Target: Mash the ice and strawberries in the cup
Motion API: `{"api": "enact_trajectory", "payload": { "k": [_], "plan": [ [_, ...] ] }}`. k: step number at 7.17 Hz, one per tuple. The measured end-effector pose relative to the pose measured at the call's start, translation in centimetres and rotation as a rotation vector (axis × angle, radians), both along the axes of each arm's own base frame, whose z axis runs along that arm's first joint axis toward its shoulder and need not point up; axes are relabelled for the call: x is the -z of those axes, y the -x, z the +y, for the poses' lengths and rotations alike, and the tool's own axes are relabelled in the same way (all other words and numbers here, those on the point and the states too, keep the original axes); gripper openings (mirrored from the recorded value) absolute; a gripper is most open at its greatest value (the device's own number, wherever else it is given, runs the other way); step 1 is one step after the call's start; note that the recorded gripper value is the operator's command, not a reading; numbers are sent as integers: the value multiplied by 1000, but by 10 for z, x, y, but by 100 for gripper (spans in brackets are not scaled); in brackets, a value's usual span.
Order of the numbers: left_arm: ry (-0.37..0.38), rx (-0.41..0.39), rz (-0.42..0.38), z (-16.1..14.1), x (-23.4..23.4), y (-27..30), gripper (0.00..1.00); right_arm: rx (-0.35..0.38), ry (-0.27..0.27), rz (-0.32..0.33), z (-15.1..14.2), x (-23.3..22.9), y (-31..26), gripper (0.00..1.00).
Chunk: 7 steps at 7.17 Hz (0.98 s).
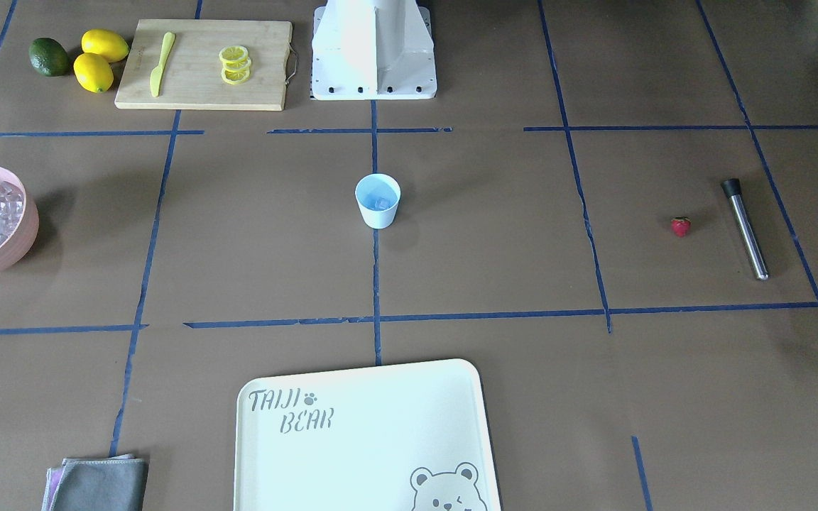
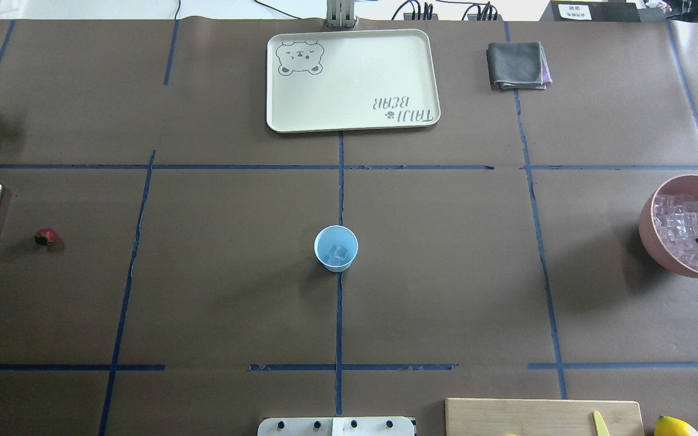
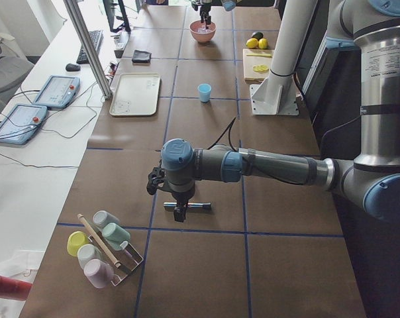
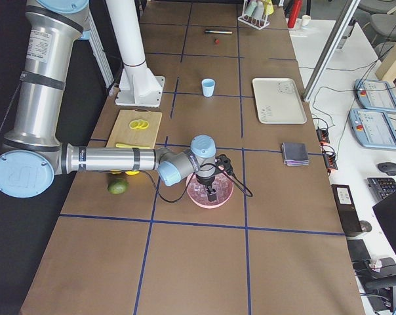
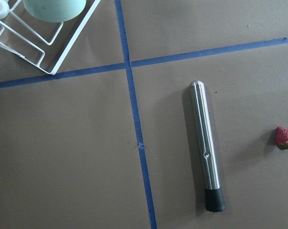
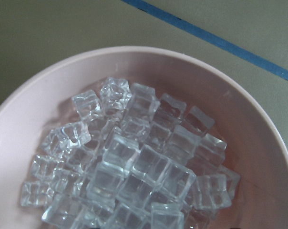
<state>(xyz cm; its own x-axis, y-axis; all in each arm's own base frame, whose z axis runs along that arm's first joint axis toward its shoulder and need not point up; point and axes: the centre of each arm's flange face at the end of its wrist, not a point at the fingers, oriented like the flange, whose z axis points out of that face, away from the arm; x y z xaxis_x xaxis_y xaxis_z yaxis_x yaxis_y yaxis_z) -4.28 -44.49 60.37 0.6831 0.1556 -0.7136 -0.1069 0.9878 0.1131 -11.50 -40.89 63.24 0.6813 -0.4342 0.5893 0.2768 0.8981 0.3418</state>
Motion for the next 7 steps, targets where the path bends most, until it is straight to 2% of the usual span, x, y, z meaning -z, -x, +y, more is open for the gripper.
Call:
{"api": "enact_trajectory", "payload": {
  "k": [1, 2, 3, 7],
  "plan": [
    [2, 0, 0, 1, -1, 0, 100, 12, -3, 7, 3, -3, 1, 74],
    [2, -1, 0, 2, -2, 0, 100, 17, -1, 11, 5, -5, 2, 27],
    [3, -1, 0, 2, -2, 0, 100, 19, 4, 13, 6, -6, 1, 3],
    [4, -1, 0, 3, -2, 0, 100, 23, 14, -1, 6, -5, 2, 3]
  ]
}}
